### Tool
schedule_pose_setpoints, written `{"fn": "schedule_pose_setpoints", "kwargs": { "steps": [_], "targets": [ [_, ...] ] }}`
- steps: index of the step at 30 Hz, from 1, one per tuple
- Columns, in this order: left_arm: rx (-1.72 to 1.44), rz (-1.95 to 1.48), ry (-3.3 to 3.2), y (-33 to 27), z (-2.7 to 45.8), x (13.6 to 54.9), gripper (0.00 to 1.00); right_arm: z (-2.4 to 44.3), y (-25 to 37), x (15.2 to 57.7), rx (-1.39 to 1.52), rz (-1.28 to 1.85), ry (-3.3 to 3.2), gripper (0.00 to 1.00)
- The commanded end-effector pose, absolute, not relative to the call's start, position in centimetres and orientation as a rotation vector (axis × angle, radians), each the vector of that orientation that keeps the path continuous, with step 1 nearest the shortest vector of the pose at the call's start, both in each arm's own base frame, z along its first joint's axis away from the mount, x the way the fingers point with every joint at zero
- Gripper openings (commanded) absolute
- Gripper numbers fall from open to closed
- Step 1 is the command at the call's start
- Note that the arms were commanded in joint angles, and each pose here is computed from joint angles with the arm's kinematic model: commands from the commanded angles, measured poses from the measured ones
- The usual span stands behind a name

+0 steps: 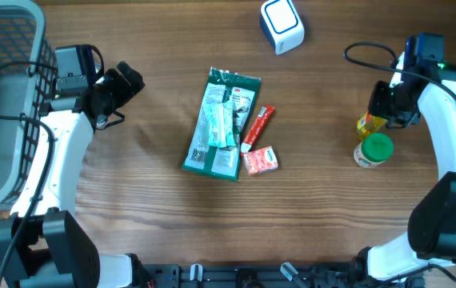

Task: Scan the item barcode

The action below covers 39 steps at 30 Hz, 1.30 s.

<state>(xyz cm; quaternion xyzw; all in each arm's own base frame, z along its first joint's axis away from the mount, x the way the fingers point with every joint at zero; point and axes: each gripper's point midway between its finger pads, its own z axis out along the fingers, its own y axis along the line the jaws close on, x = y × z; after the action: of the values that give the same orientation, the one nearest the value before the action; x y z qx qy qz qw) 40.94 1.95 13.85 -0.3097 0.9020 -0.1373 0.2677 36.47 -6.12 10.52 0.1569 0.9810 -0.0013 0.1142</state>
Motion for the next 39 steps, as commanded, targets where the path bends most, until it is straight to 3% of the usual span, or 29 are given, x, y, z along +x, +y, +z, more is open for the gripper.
{"fn": "schedule_pose_setpoints", "kwargs": {
  "steps": [1,2,3,6,7,8,17,25,31,38,39],
  "targets": [
    [-0.850,-0.366,2.428,2.1,13.9,41.1,1.00,10.7,-4.6,36.7,0.372,0.003,2.883,0.43],
    [-0.850,-0.366,2.428,2.1,13.9,41.1,1.00,10.7,-4.3,36.7,0.360,0.004,2.884,0.46],
    [-0.850,-0.366,2.428,2.1,13.9,41.1,1.00,10.7,-4.1,36.7,0.352,0.005,2.886,0.57],
    [-0.850,-0.366,2.428,2.1,13.9,41.1,1.00,10.7,-4.2,36.7,0.352,-0.003,2.889,0.66],
    [-0.850,-0.366,2.428,2.1,13.9,41.1,1.00,10.7,-4.3,36.6,0.352,-0.012,2.890,0.79],
    [-0.850,-0.366,2.428,2.1,13.9,41.1,1.00,10.7,-4.3,36.6,0.353,-0.011,2.890,0.82],
    [-0.850,-0.366,2.428,2.1,13.9,41.1,1.00,11.3,-4.4,37.1,0.349,-0.022,2.870,0.89],
    [-0.850,-0.366,2.428,2.1,13.9,41.1,1.00,22.0,-4.5,40.1,0.284,-0.040,2.700,0.89],
    [-0.850,-0.366,2.428,2.1,13.9,41.1,1.00,23.1,6.1,38.0,0.030,0.387,2.773,0.85],
    [-0.850,-0.366,2.428,2.1,13.9,41.1,1.00,18.9,17.2,33.6,-0.004,0.499,2.922,0.93],
    [-0.850,-0.366,2.428,2.1,13.9,41.1,1.00,18.1,18.8,33.1,-0.004,0.515,2.927,1.00]
  ]
}}
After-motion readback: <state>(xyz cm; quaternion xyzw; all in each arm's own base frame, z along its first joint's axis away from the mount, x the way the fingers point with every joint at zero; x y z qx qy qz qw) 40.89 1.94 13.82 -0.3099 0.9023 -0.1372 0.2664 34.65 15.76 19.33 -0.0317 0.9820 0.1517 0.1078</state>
